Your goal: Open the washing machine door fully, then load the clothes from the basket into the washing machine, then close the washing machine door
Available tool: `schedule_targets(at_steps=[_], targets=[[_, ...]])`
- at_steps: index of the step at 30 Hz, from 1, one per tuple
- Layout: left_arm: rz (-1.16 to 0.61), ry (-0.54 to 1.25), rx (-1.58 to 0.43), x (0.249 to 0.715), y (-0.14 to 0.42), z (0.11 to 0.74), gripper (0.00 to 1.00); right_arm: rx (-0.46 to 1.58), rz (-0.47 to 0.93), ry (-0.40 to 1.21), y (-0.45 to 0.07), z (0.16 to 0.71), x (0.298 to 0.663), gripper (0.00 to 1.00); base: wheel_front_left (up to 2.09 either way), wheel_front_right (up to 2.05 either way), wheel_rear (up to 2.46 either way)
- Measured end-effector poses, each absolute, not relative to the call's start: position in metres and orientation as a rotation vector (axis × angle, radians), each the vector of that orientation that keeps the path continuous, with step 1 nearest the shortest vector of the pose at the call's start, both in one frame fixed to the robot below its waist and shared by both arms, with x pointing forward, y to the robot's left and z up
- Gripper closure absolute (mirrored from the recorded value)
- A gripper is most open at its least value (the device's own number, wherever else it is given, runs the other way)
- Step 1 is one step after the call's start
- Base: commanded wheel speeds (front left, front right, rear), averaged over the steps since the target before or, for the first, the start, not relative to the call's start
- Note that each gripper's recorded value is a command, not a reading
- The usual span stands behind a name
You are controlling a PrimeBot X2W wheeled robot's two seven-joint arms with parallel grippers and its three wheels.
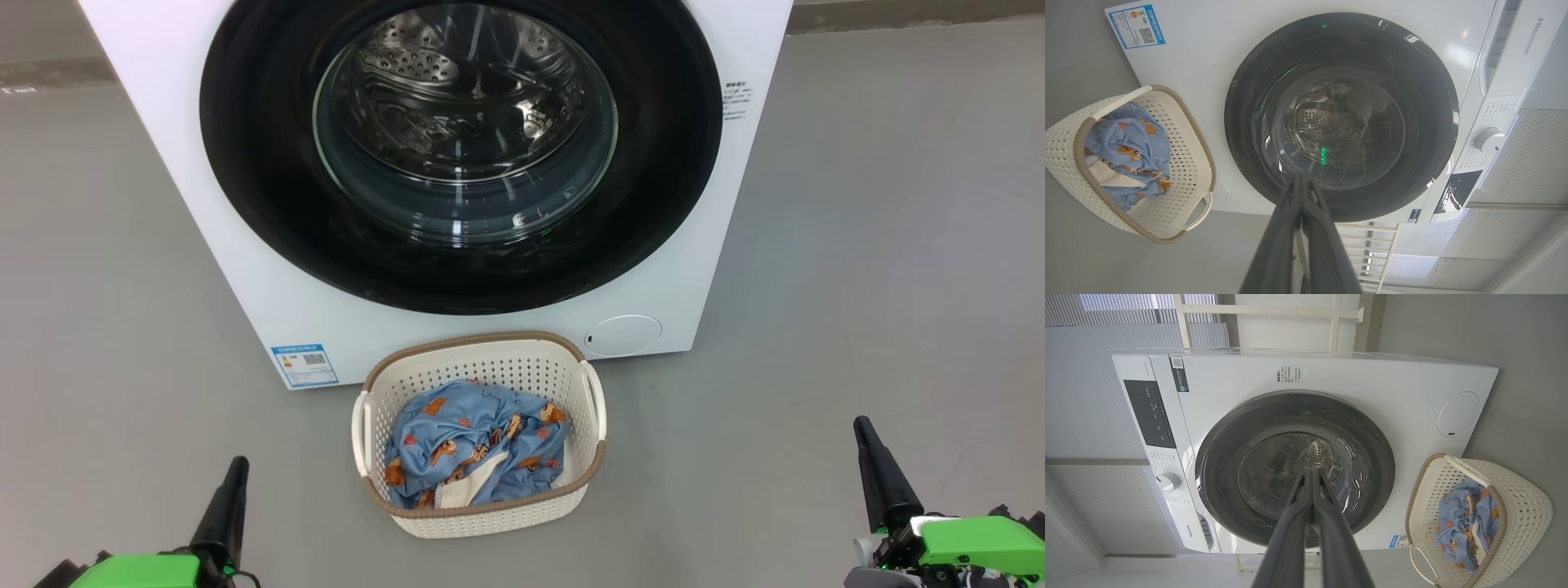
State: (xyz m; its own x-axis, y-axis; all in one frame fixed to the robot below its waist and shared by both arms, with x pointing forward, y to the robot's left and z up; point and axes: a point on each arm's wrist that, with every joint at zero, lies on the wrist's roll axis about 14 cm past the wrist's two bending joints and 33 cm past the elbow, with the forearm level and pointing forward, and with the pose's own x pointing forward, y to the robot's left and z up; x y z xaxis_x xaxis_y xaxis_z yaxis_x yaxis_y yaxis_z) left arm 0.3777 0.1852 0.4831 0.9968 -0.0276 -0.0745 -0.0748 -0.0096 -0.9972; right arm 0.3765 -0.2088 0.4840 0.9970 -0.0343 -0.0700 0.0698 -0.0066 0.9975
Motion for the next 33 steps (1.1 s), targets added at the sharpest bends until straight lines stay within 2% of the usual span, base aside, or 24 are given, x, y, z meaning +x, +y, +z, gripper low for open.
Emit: schedule_targets(at_steps=[21,22,28,33], targets=[[0.037,0.080,-1.581,0.378,0.185,0.483,1.00,1.575,-0.082,0.028,-0.209,0.484,0.377,1.00,0.00,0.00,0.00],[0.037,0.080,-1.581,0.378,0.185,0.483,0.00,1.575,-0.082,0.028,-0.209,0.484,0.377,0.00,0.00,0.00,0.00],[0.111,0.161,-1.605,0.361,0.177,0.452,0.00,1.589,-0.161,0.097,-0.207,0.453,0.361,0.00,0.00,0.00,0.00],[0.112,0.159,-1.601,0.361,0.176,0.452,0.00,1.584,-0.164,0.087,-0.208,0.454,0.361,0.00,0.00,0.00,0.00]])
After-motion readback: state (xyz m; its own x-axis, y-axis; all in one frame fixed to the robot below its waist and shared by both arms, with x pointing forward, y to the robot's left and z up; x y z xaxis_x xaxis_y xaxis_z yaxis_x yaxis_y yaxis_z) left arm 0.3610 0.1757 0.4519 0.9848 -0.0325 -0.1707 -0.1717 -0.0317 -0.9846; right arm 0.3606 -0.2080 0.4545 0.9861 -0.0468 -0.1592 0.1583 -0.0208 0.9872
